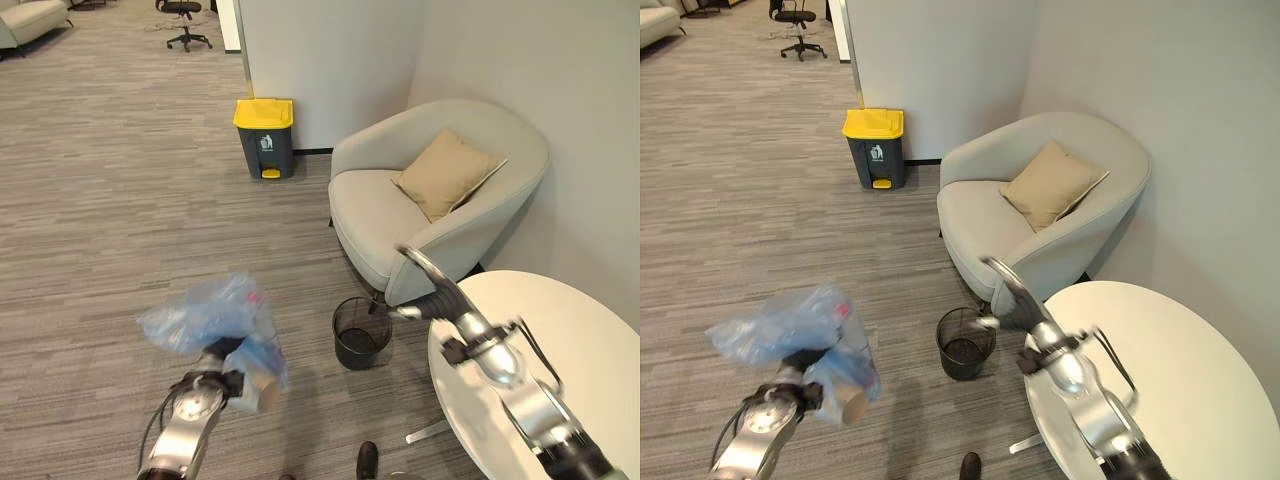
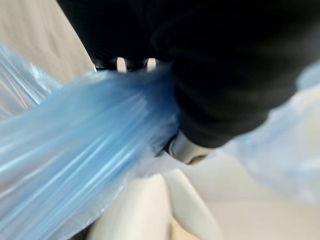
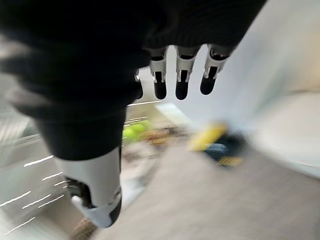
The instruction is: Gather garbage on tea table into small bin, then transfer packed bag to large trash can.
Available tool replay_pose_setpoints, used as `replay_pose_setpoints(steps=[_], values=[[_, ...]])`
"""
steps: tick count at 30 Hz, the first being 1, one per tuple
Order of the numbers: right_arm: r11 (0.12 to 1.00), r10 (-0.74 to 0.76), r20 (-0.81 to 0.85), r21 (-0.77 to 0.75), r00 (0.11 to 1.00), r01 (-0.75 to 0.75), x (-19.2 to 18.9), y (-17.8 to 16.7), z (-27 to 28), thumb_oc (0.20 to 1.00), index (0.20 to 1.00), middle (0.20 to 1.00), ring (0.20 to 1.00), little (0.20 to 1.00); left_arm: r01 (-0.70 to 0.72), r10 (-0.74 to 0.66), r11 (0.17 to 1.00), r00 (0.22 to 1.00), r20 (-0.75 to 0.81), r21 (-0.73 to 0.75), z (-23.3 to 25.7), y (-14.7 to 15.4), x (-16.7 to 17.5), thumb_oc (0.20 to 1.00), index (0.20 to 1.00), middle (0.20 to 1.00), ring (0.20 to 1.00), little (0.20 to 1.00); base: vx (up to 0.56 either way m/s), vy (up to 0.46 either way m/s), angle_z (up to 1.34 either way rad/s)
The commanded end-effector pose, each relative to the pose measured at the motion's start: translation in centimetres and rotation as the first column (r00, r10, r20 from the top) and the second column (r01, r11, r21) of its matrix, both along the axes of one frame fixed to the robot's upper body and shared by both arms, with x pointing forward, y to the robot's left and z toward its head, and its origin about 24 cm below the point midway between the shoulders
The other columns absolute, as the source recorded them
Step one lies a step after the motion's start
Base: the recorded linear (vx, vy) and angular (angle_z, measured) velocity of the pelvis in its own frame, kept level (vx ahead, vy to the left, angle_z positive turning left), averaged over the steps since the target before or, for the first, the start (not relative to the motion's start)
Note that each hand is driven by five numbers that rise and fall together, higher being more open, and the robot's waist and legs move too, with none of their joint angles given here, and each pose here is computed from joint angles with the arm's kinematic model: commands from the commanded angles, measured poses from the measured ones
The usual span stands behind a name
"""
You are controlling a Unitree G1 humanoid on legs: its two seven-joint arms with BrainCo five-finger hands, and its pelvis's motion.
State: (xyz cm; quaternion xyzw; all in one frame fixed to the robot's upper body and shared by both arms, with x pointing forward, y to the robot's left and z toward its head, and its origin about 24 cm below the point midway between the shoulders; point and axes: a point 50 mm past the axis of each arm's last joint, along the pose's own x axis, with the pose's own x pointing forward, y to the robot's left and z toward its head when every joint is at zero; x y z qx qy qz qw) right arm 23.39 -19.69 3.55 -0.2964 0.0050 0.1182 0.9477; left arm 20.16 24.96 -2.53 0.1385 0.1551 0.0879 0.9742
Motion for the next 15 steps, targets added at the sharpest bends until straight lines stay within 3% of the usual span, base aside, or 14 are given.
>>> replay_pose_setpoints(steps=[1, 9, 15], values=[[0.995, -0.021, 0.007, 0.096, 1.000, 0.020, 0.4, -0.5, 0.6, 1.000, 1.000, 1.000, 1.000, 1.000, -0.016, 0.013, 0.999, 0.996, 0.084, 0.035, 1.9, 2.6, 0.7, 0.200, 0.200, 0.200, 0.200, 0.200, 0.00, 0.000, 0.00], [0.974, -0.204, -0.201, 0.054, 0.958, 0.219, -2.1, -4.6, -4.0, 1.000, 1.000, 1.000, 1.000, 1.000, -0.110, 0.111, 0.993, 0.993, -0.039, 0.036, -0.3, 5.0, -2.4, 0.200, 0.200, 0.200, 0.200, 0.200, 0.00, -0.023, 0.06], [0.961, -0.251, -0.264, 0.051, 0.931, 0.273, -2.5, -5.3, -5.5, 1.000, 1.000, 1.000, 1.000, 1.000, -0.115, 0.113, 0.993, 0.990, -0.087, -0.008, -1.3, 4.9, -3.0, 0.200, 0.200, 0.200, 0.200, 0.200, -0.12, -0.066, 0.16]])
